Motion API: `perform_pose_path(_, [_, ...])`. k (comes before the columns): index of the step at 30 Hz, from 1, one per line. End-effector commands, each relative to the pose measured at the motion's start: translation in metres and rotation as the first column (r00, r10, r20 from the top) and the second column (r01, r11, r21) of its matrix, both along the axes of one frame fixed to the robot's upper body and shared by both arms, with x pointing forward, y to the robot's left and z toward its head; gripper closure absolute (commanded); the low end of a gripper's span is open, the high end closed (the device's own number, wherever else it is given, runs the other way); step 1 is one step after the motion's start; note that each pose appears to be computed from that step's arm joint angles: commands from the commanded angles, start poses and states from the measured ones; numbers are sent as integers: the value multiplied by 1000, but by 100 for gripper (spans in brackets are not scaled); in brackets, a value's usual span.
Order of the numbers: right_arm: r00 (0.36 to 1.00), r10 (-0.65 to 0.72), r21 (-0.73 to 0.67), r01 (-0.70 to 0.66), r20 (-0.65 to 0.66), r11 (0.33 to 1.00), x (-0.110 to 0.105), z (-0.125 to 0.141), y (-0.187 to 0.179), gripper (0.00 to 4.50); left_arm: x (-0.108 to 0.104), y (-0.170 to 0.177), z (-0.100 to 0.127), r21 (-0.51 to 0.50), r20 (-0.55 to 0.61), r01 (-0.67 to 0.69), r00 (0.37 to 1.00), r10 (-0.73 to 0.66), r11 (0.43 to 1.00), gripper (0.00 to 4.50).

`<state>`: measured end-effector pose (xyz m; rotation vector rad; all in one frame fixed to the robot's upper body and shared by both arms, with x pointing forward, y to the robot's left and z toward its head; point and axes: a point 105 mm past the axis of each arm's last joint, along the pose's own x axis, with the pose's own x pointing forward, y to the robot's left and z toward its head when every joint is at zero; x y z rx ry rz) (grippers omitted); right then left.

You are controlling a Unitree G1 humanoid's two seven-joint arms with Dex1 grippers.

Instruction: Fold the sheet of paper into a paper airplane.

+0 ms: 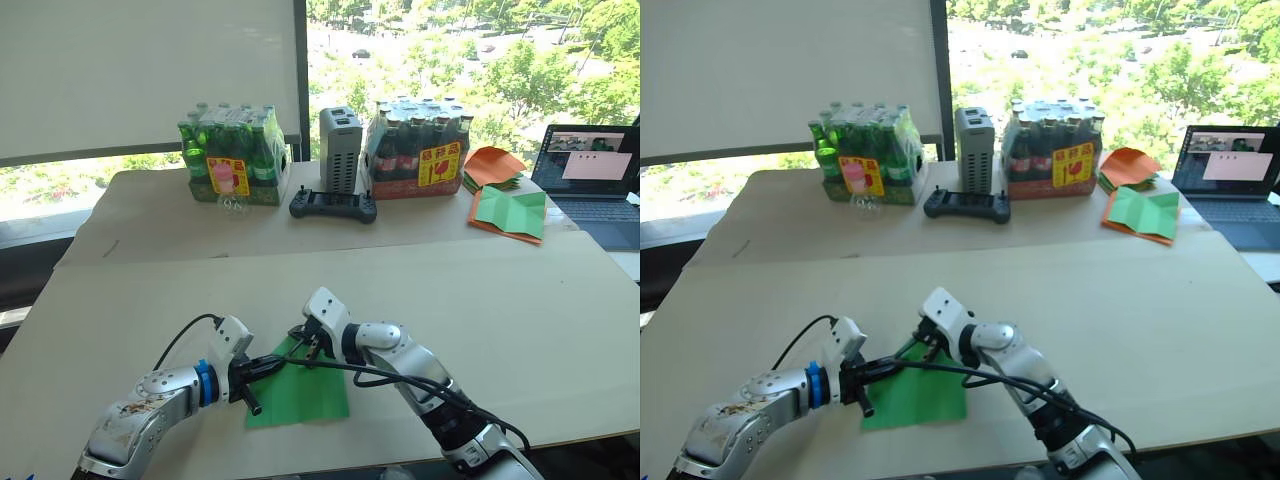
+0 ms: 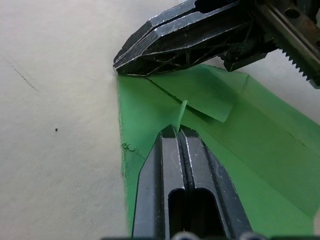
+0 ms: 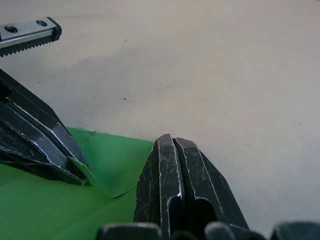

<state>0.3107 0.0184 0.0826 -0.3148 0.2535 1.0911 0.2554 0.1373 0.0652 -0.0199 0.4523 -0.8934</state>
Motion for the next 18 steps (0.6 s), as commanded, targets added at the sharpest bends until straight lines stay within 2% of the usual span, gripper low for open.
perform_pose_path(1, [999, 23, 9, -24, 41, 1000, -3, 7, 5, 450, -6, -2, -7, 22, -28, 23, 999, -22, 999, 448])
perform_pose_path(5, [1000, -18, -60, 19, 13, 998, 0, -7, 0, 450, -7, -2, -7, 27, -24, 28, 999, -27, 999, 448])
perform_pose_path(9, [998, -23, -141, 14, -60, 990, -7, -27, -5, 450, -7, -1, -5, 28, -15, 31, 999, -31, 999, 448])
perform_pose_path(12, [997, -23, -147, 12, -75, 989, -10, -30, -6, 450, -8, 2, -1, 29, -9, 31, 999, -31, 999, 369])
perform_pose_path(14, [997, -22, -144, 11, -74, 990, -10, -29, -5, 450, -8, 4, 2, 28, -9, 32, 999, -32, 999, 298])
perform_pose_path(18, [997, -22, -134, 12, -74, 991, -11, -27, -3, 450, -6, 16, 22, -5, 12, 12, 1000, -12, 1000, 168])
